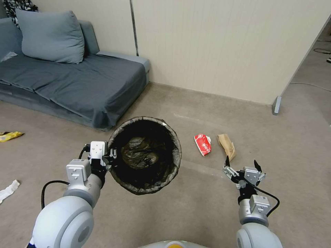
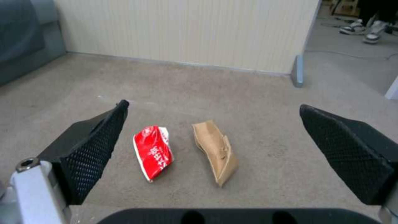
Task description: Pick up the trash bin, then pick up the garbage from the floor and place it into the trash bin.
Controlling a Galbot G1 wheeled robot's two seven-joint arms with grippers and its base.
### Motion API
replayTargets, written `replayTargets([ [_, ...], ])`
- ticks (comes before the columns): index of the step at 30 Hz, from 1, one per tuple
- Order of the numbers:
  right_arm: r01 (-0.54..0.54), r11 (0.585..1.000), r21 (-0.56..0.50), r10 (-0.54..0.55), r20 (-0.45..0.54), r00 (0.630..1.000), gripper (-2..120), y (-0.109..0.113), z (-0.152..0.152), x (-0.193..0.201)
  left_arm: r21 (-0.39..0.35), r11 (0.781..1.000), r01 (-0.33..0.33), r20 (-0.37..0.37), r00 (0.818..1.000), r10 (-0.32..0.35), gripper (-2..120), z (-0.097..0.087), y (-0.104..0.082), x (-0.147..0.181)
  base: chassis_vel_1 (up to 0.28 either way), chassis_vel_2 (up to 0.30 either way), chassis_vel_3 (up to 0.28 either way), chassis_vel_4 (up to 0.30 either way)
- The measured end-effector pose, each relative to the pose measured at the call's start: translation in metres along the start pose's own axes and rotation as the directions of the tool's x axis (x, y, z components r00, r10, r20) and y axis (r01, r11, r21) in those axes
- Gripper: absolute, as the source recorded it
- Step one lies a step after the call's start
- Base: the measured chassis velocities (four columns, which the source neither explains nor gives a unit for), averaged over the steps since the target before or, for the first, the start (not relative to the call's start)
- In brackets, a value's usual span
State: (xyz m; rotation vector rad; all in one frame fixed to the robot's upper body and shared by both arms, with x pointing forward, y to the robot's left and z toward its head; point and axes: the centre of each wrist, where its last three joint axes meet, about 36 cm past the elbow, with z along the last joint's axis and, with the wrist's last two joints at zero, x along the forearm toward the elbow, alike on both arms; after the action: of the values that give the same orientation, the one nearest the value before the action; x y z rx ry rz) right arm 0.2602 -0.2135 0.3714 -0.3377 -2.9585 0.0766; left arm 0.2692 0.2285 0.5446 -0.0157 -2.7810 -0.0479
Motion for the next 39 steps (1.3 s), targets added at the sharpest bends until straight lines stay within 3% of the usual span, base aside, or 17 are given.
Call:
replayTargets([
  [39,0.011,1.0,0.007,-0.011,-0.024,1.0,100,-0.0005,0.0097,-0.0044,-0.007,1.0,-0.003,0.011,1.0,0.003,0,-0.002,-0.0003,-0.0011,-0.071,0.073,0.072,-0.069],
])
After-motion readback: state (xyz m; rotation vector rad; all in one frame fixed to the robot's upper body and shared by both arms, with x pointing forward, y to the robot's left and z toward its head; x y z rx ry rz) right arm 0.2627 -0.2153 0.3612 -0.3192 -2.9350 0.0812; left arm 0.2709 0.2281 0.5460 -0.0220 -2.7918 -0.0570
